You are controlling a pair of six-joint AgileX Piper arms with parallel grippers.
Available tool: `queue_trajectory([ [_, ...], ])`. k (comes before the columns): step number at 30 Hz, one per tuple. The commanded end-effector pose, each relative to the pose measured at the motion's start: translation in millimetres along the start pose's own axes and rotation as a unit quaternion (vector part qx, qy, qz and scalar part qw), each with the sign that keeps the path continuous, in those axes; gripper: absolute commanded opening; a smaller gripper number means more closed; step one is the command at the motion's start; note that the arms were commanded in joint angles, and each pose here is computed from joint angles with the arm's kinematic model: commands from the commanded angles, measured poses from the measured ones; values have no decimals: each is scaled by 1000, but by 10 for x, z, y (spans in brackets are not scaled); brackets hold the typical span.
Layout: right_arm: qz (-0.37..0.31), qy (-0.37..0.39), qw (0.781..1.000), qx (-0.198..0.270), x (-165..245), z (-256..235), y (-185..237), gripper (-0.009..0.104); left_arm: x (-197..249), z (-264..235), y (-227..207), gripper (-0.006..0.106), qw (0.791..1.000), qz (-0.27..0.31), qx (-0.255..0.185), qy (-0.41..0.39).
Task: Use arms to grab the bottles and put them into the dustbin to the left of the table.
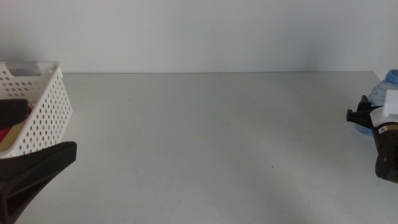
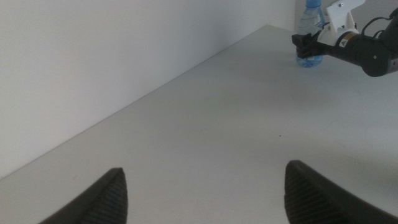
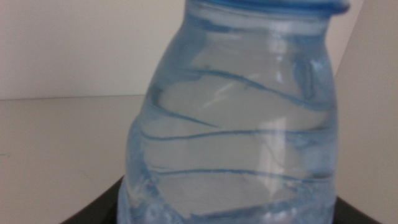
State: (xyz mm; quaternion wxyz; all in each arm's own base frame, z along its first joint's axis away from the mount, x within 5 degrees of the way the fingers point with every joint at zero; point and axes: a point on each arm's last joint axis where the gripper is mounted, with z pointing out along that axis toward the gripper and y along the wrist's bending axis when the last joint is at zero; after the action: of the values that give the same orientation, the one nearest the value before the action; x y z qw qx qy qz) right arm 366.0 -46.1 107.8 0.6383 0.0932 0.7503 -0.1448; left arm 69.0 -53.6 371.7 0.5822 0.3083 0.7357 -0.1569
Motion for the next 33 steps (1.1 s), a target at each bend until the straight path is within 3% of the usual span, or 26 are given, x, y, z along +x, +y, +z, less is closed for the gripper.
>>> queue_trajectory([
  [1,-3,-75,997,-10,-305,5,22,1,-151,-34,12,83,999,-7,-2,-50],
  [6,-4,-113,983,-143,-589,-138,432,-1,-151,-34,12,83,999,-7,-2,-50],
  [9,23,-131,958,-256,-923,-277,814,-1,-151,-34,12,83,999,-7,-2,-50],
  [14,78,-129,878,-454,-1424,-542,1597,-1,-151,-34,12,83,999,-7,-2,-50],
  [17,71,-144,835,-526,-1553,-695,2037,-1,-151,-34,12,83,999,-7,-2,-50],
  [20,57,-148,808,-567,-1547,-843,2448,-1,-151,-34,12,83,999,-7,-2,-50],
  [26,10,-109,801,-588,-1315,-1004,2959,-1,-151,-34,12,83,999,-7,-2,-50],
  [33,-42,-108,797,-593,-1096,-1093,3137,-1,-151,-34,12,83,999,-7,-2,-50],
])
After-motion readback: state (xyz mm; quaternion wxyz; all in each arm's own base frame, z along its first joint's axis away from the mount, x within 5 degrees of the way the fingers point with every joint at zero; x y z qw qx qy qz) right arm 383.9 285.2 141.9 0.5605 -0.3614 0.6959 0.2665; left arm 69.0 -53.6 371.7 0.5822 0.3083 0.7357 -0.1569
